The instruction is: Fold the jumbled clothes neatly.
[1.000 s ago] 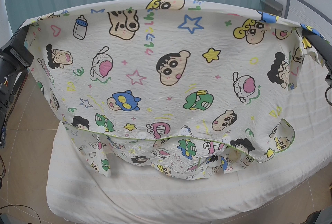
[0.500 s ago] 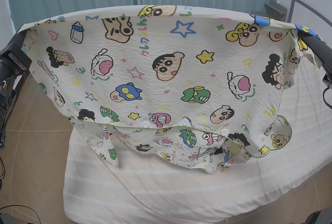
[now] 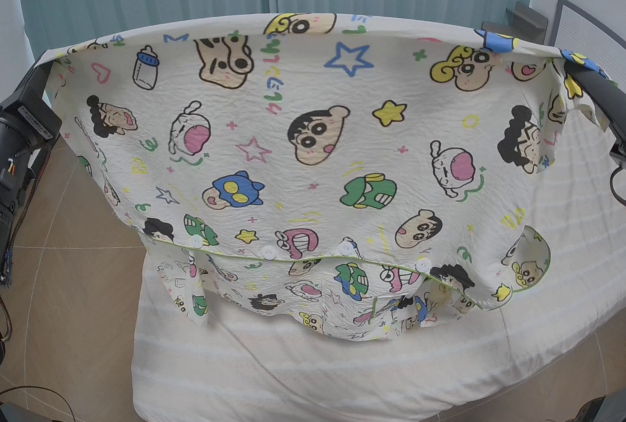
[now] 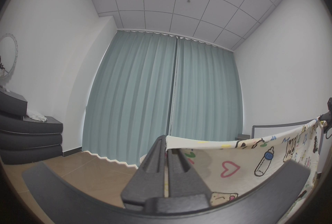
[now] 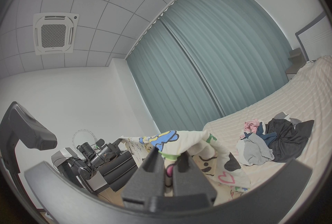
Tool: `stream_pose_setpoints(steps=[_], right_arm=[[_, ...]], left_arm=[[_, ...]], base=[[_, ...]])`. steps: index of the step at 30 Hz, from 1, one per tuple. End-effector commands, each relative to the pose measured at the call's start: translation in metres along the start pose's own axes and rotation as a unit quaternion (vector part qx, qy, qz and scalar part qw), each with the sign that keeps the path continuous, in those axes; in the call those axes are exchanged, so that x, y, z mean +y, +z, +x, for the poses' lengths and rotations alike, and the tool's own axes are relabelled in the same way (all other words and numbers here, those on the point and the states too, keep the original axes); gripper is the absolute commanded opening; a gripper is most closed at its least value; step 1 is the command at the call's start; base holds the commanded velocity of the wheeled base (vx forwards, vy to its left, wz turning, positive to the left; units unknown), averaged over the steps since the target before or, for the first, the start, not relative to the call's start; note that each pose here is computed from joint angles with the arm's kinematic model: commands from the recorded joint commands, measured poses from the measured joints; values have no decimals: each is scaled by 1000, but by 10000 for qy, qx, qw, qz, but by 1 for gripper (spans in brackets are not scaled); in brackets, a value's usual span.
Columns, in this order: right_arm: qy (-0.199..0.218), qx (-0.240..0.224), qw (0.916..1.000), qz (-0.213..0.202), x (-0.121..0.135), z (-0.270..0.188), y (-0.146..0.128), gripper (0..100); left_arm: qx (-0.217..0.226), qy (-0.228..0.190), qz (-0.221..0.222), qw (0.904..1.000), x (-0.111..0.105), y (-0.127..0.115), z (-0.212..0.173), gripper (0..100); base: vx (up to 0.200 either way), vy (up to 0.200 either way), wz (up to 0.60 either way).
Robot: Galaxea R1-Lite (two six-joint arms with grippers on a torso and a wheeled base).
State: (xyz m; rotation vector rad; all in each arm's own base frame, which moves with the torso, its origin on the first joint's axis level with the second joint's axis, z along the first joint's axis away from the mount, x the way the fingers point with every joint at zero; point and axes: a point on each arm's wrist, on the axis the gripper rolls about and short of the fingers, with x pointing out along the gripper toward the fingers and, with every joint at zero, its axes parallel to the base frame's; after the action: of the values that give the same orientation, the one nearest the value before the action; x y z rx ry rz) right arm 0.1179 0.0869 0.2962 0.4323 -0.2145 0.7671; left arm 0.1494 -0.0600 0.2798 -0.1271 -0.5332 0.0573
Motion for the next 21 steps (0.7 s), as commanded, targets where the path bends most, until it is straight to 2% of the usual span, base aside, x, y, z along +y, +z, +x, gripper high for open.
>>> stream_pose_setpoints(steps=[1,17,21], right_arm=[[17,-50,10000,-7,1,-2,2,0],[96,-241,9997,-40,7,-14,14,0],[228,-275,9994,-32,11,-20,20,0]], left_arm=[[26,0,15,10000,0,-1,-1,0],[-67,21,-33,10000,5,5,-9,0],[-74,22,-37,10000,8,6,-14,0]], base=[[-200,0,0],[-200,0,0],[-200,0,0]])
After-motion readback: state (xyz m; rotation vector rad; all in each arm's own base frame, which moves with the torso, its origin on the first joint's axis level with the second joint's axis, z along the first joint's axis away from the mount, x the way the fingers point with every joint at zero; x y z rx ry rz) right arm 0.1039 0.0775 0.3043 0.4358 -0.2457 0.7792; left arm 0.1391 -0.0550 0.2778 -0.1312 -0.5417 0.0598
